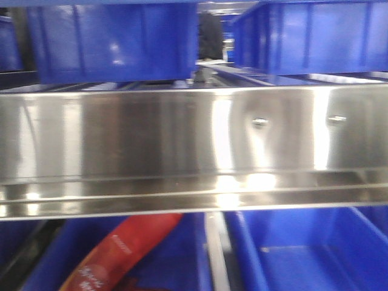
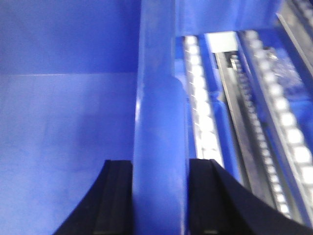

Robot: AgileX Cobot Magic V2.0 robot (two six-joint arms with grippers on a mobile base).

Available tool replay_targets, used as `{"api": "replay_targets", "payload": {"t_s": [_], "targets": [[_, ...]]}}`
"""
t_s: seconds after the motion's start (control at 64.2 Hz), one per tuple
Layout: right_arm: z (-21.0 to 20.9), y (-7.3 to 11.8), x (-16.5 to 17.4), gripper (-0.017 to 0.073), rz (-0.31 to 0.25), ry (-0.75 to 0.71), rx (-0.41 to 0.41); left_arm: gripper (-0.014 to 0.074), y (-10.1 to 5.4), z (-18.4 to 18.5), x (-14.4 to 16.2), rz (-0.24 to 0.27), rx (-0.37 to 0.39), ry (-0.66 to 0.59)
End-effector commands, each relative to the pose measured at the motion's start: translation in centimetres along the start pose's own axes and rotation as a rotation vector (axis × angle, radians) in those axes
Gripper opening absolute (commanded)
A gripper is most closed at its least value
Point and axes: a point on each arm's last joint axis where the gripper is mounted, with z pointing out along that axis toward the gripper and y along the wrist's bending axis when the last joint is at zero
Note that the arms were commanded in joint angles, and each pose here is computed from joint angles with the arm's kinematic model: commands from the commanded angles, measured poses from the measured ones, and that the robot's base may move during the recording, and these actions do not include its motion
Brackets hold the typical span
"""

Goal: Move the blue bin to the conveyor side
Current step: 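Hold the blue bin in both grippers while the base backs away from the rack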

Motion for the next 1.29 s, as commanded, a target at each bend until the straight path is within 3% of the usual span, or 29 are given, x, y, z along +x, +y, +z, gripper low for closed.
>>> {"api": "replay_targets", "payload": {"t_s": [0.0, 1.277], "targets": [[-1.38, -0.53, -0.84, -0.0088, -0.021, -0.134, 0.041, -0.0019, -0.09, -1.47, -0.68, 0.029, -0.001, -0.12], [-1.28, -0.52, -0.86, -0.0088, -0.022, -0.132, 0.041, -0.0019, -0.09, -1.47, -0.68, 0.029, -0.001, -0.12]]}}
